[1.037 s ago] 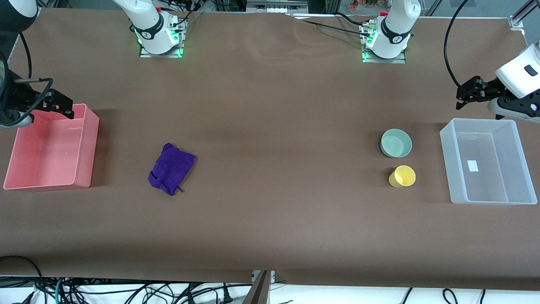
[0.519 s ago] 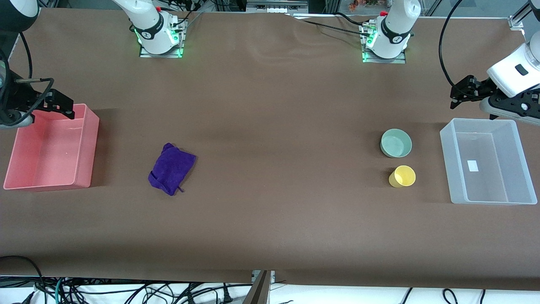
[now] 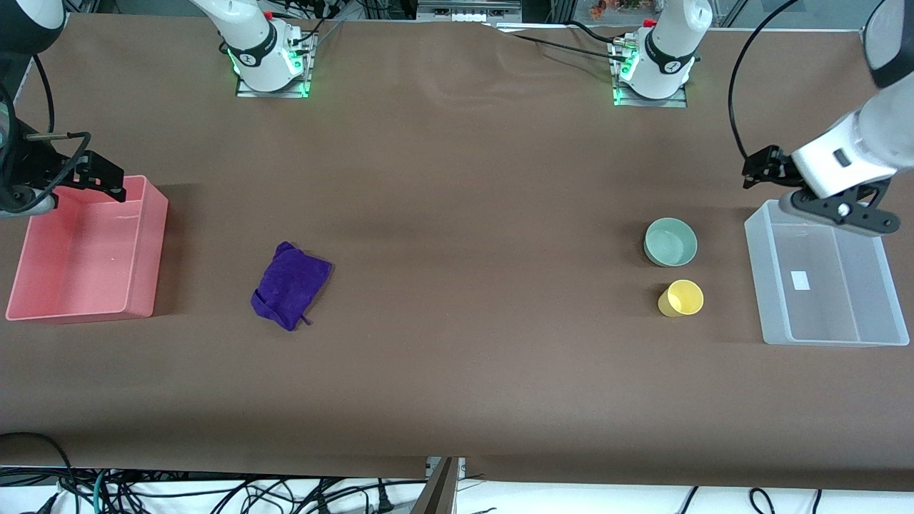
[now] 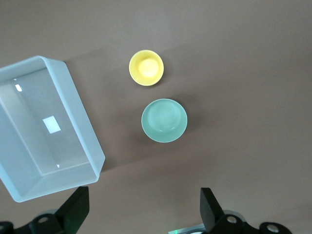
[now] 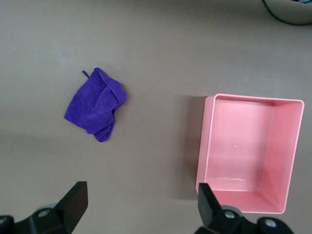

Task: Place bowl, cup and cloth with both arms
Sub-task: 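Reach the left gripper to the green bowl while the right gripper reaches the cloth, then grasp the green bowl rim with the left gripper while the right grasps the cloth, then carry the bowl into the clear bin while the right gripper carries the cloth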

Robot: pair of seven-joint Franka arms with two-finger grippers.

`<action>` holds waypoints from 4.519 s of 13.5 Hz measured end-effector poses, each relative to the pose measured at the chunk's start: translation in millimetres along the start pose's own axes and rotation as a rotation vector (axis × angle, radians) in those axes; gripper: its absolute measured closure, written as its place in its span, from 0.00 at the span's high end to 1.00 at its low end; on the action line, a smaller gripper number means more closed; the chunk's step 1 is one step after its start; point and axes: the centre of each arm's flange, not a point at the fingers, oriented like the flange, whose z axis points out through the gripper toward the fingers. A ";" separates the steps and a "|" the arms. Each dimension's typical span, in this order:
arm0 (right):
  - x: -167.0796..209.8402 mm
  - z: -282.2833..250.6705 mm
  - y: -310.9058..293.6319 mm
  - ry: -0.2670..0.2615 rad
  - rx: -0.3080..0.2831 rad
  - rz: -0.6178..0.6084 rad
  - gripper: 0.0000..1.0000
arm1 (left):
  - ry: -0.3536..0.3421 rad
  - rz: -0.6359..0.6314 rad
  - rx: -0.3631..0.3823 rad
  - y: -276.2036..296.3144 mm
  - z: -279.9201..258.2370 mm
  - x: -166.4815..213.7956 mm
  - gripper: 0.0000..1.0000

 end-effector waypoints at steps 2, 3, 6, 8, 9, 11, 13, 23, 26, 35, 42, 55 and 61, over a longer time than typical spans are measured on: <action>3.5 9.1 0.2 -0.016 0.002 -0.001 1.00 | -0.019 -0.001 -0.003 -1.6 27.3 12.2 1.00; 6.1 15.6 0.0 -0.027 0.004 -0.001 1.00 | -0.007 -0.002 0.000 -3.3 42.5 17.6 1.00; 17.0 40.4 -1.0 -0.058 0.008 -0.006 1.00 | 0.034 -0.005 0.008 -6.7 90.2 25.7 1.00; 28.3 65.3 -7.2 -0.062 0.009 -0.021 1.00 | 0.082 -0.010 0.016 -9.7 130.1 26.7 1.00; 34.3 82.2 -14.8 -0.059 0.009 -0.035 1.00 | 0.107 -0.014 0.020 -11.4 154.5 24.9 1.00; 39.7 114.6 -25.4 -0.070 0.012 -0.054 1.00 | 0.151 -0.025 0.025 -14.3 206.7 14.7 1.00; 41.9 138.9 -27.3 -0.095 0.016 -0.056 1.00 | 0.156 -0.031 0.022 -12.7 245.3 0.8 1.00; 49.0 308.5 -109.3 -0.040 0.121 0.092 1.00 | 0.114 -0.041 0.011 -16.2 339.6 1.2 0.81; 38.1 346.5 -114.0 -0.030 0.100 0.070 1.00 | 0.103 -0.040 0.009 -15.5 346.4 1.3 0.47; 27.4 388.5 -116.9 0.008 0.096 0.064 0.72 | 0.097 -0.040 0.001 -14.7 333.1 5.8 0.04; 32.2 375.9 -117.4 0.010 0.091 0.055 0.04 | 0.033 -0.062 -0.031 -93.8 192.7 5.5 0.03; -3.8 159.9 57.3 -0.198 0.022 -0.157 0.04 | 0.045 -0.033 -0.076 -364.7 262.0 -51.5 0.03; -50.6 163.4 173.8 -0.228 0.040 -0.231 0.04 | 0.092 -0.036 -0.071 -369.5 318.3 -22.2 0.03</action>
